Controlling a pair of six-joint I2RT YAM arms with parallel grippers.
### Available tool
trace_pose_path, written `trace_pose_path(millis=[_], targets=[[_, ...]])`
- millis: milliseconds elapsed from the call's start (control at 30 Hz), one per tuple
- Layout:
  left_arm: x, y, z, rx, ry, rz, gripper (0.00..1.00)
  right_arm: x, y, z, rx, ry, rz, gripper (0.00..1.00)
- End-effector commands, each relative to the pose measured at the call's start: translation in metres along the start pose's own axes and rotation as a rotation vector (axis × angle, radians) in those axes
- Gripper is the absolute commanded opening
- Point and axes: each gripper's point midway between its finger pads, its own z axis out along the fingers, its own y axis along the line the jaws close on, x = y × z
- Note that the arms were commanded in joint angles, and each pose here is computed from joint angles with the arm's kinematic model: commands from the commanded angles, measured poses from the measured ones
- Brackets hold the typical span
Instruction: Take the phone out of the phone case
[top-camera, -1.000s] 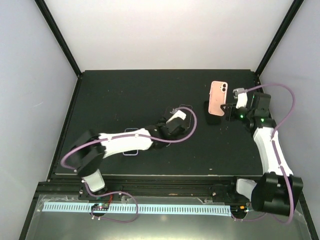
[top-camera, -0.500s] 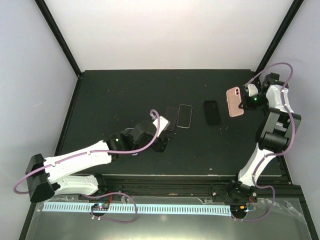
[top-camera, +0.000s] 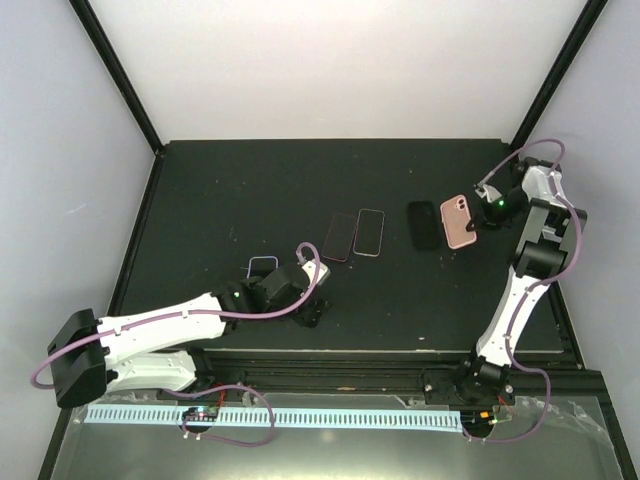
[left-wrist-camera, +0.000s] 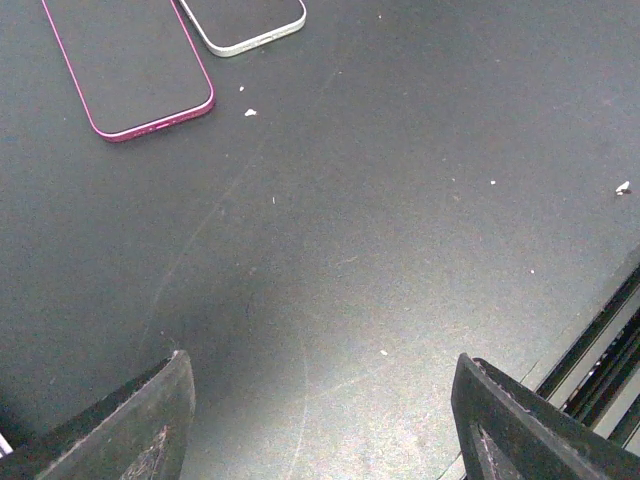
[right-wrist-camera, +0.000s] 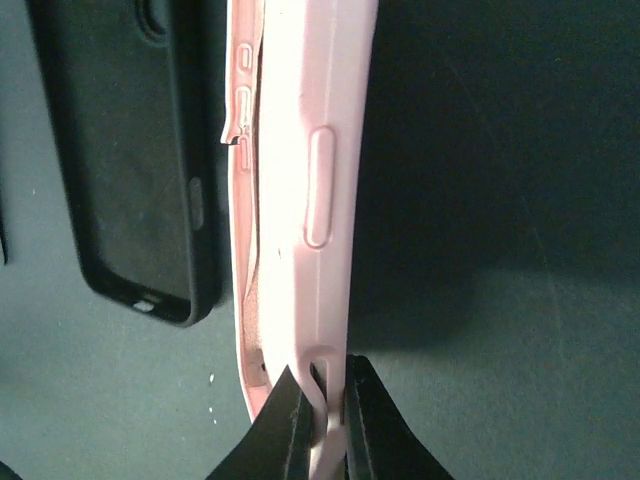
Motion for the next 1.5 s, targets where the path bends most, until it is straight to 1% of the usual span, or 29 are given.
trace_pose_path(millis=[0,100,267,433,500,600,700,833,900,967,1033,1167,1267,1333,1367,1467], targets=[[-0.021,-0.012,-0.008,0.044,-0.058,-0.022,0.72,-0.013,0.004,0.004,-0.058,-0.019,0.045,0.01],[-0.02,-0.011,-0.007,0.046,-0.058,-0.029,0.72,-0.022,0.003,0.008,-0.076,-0.023,0.055,0.01],[-0.019,-0.01,-0.005,0.036,-0.055,-0.032,0.72,-0.022,0.006,0.026,-0.132,0.034,0.079,0.01],[-0.023,-0.004,-0.005,0.0,-0.066,-0.025,0.72,-0.021,0.009,0.035,-0.123,0.054,0.068,0.03],[-0.022,-0.002,-0.003,-0.013,-0.065,-0.031,0.73,-0.02,0.008,0.035,-0.114,0.05,0.063,0.1],[-0.018,0.006,0.001,-0.052,-0.054,-0.052,0.8,-0.02,0.006,0.028,-0.072,0.033,0.038,0.18],[-0.013,0.017,0.005,-0.105,-0.041,-0.096,0.87,-0.02,0.007,0.009,0.007,-0.015,0.011,0.27],[-0.006,0.035,0.01,-0.176,-0.021,-0.165,0.92,-0.015,0.007,-0.021,0.141,-0.091,-0.02,0.33],[-0.003,0.044,0.012,-0.207,-0.019,-0.195,0.95,-0.008,0.011,-0.039,0.244,-0.133,-0.053,0.36],[0.001,0.054,0.014,-0.25,-0.012,-0.213,0.98,0.001,0.03,-0.054,0.321,-0.187,-0.121,0.39],[0.004,0.064,0.016,-0.292,-0.007,-0.228,0.99,0.014,0.069,-0.061,0.301,-0.224,-0.196,0.41],[0.014,0.091,0.022,-0.38,0.02,-0.319,0.99,0.044,0.182,-0.074,0.11,-0.33,-0.433,0.41],[0.029,0.114,0.027,-0.452,0.078,-0.401,0.99,0.064,0.241,-0.092,-0.033,-0.478,-0.564,0.42],[0.034,0.12,0.029,-0.442,0.108,-0.449,0.99,0.071,0.254,-0.106,-0.056,-0.598,-0.602,0.46],[0.034,0.123,0.028,-0.437,0.111,-0.464,0.99,0.075,0.251,-0.103,-0.046,-0.629,-0.607,0.48],[0.035,0.133,0.024,-0.469,0.107,-0.484,0.99,0.082,0.239,-0.093,0.007,-0.722,-0.623,0.61]])
